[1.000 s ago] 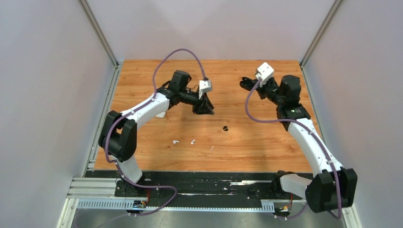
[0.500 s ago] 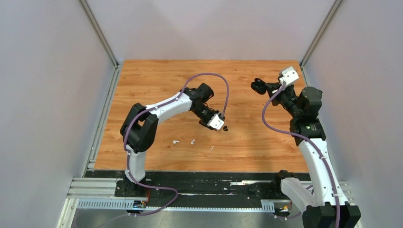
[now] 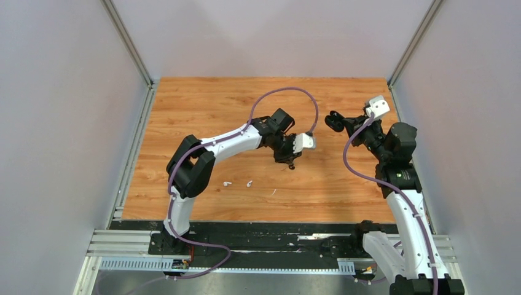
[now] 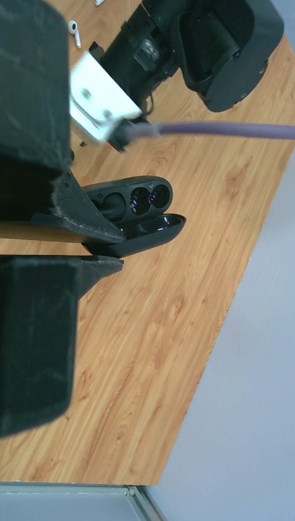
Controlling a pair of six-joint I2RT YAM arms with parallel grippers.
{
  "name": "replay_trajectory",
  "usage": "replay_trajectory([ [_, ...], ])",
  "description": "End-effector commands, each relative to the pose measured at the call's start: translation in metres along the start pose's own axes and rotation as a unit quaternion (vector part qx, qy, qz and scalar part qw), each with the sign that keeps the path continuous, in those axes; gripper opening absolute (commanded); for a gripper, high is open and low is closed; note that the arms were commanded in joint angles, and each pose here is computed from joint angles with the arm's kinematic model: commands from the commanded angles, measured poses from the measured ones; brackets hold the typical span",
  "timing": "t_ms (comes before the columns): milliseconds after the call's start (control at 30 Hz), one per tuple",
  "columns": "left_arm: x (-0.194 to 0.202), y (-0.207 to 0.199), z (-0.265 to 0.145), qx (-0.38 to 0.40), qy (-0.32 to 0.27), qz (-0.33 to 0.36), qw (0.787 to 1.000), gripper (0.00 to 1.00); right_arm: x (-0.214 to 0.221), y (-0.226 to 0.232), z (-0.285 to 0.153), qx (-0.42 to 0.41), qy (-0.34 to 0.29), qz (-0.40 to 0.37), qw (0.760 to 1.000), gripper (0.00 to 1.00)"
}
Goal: Insert the wireless bluetooth earbuds into the charging case
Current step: Pick up the earbud from the center of the board.
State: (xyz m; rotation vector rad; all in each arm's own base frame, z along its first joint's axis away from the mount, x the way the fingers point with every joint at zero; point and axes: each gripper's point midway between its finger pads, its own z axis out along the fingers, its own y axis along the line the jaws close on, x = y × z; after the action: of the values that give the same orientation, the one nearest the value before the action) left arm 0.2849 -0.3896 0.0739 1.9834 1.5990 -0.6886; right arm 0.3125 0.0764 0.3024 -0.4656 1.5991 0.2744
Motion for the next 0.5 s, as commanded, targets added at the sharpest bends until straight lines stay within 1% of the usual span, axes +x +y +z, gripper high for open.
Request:
replay_trajectory([
  [0,-0.020,0.028,-0.009,-0.110,-0.025,-0.286,0.951,0.33,-0.019,-0.006,0.000,0.013,-0.017,0.016,1.000,0.00],
  [33,-0.017,0.027,-0.007,-0.118,-0.021,-0.341,0.932,0.33,-0.019,-0.006,0.002,0.012,-0.016,0.019,1.000,0.00],
  [100,-0.013,0.023,-0.002,-0.119,-0.018,-0.396,0.911,0.31,-0.019,-0.006,0.004,0.007,-0.014,0.019,1.000,0.00],
  [167,-0.011,0.018,0.003,-0.115,-0.020,-0.419,0.900,0.31,-0.020,-0.006,0.006,0.006,-0.014,0.018,1.000,0.00],
  [300,-0.007,0.018,0.010,-0.108,-0.011,-0.427,0.898,0.35,-0.023,-0.010,0.010,0.008,-0.015,0.015,1.000,0.00],
  [467,0.001,0.024,0.022,-0.088,-0.004,-0.460,0.883,0.35,-0.025,-0.015,0.011,0.017,-0.018,0.023,0.999,0.00],
])
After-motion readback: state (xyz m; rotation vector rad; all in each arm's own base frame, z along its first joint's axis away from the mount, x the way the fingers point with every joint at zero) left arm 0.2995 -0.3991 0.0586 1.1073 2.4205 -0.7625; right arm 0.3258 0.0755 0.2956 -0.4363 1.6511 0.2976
